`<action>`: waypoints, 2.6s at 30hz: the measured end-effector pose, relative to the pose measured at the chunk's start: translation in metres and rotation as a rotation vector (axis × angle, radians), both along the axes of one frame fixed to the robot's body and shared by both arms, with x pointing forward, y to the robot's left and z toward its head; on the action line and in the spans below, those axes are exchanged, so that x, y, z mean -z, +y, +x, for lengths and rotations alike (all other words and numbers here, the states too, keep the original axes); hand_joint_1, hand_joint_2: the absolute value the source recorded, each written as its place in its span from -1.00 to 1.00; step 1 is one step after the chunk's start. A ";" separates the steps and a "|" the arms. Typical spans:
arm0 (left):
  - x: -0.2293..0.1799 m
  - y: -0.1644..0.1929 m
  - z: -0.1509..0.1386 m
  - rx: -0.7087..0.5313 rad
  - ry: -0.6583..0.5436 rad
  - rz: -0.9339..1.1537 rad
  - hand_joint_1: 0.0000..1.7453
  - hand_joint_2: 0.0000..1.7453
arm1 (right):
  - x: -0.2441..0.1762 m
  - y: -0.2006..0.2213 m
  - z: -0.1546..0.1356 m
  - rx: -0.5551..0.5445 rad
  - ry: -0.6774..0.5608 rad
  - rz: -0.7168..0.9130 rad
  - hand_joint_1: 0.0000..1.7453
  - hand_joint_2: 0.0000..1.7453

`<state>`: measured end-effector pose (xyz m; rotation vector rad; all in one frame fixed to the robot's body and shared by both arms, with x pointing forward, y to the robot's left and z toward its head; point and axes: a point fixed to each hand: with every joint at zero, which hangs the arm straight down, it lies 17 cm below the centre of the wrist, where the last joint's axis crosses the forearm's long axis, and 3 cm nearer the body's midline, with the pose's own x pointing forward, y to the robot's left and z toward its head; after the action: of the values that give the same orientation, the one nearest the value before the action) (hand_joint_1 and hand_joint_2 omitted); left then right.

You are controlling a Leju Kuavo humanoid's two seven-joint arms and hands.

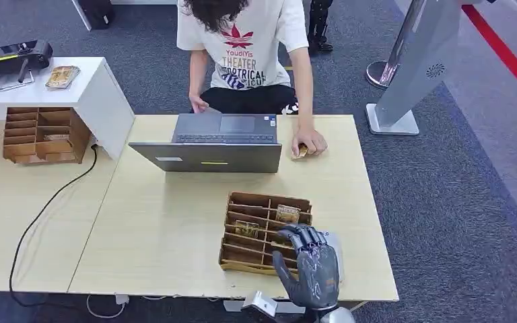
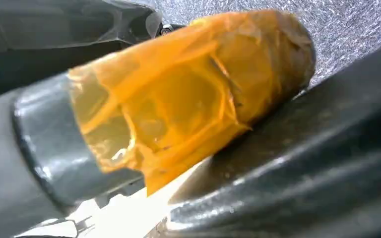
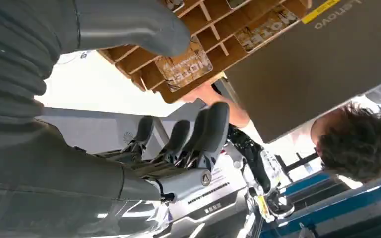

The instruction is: Pass the card to the sensor for recognition and then transmit it.

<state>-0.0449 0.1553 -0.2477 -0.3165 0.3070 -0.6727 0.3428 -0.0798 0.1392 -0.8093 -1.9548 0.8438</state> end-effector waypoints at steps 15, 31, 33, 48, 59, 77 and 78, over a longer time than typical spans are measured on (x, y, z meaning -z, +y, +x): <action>0.000 0.002 0.001 0.018 -0.003 0.002 -1.00 -1.00 | 0.024 -0.014 0.007 0.031 0.033 -0.060 0.06 1.00; 0.000 0.004 0.001 0.032 -0.004 0.003 -1.00 -1.00 | 0.040 -0.017 0.010 0.051 0.061 -0.094 0.00 1.00; 0.000 0.004 0.001 0.033 -0.004 0.002 -1.00 -1.00 | 0.042 -0.018 0.011 0.055 0.065 -0.094 0.00 1.00; 0.000 0.004 0.001 0.038 -0.005 0.001 -1.00 -1.00 | 0.049 -0.015 0.014 0.048 0.079 -0.105 -0.04 1.00; 0.000 0.005 0.002 0.044 -0.006 0.002 -1.00 -1.00 | 0.052 -0.013 0.016 0.045 0.084 -0.106 -0.10 1.00; 0.000 0.005 0.002 0.049 -0.006 0.000 -1.00 -1.00 | 0.053 -0.011 0.020 0.044 0.088 -0.107 -0.24 1.00; 0.000 0.005 0.002 0.050 -0.006 0.001 -1.00 -1.00 | 0.053 -0.011 0.021 0.044 0.088 -0.107 -0.22 1.00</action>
<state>-0.0432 0.1607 -0.2480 -0.3069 0.3103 -0.7228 0.3634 -0.0907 0.0863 -0.8598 -1.8217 0.9483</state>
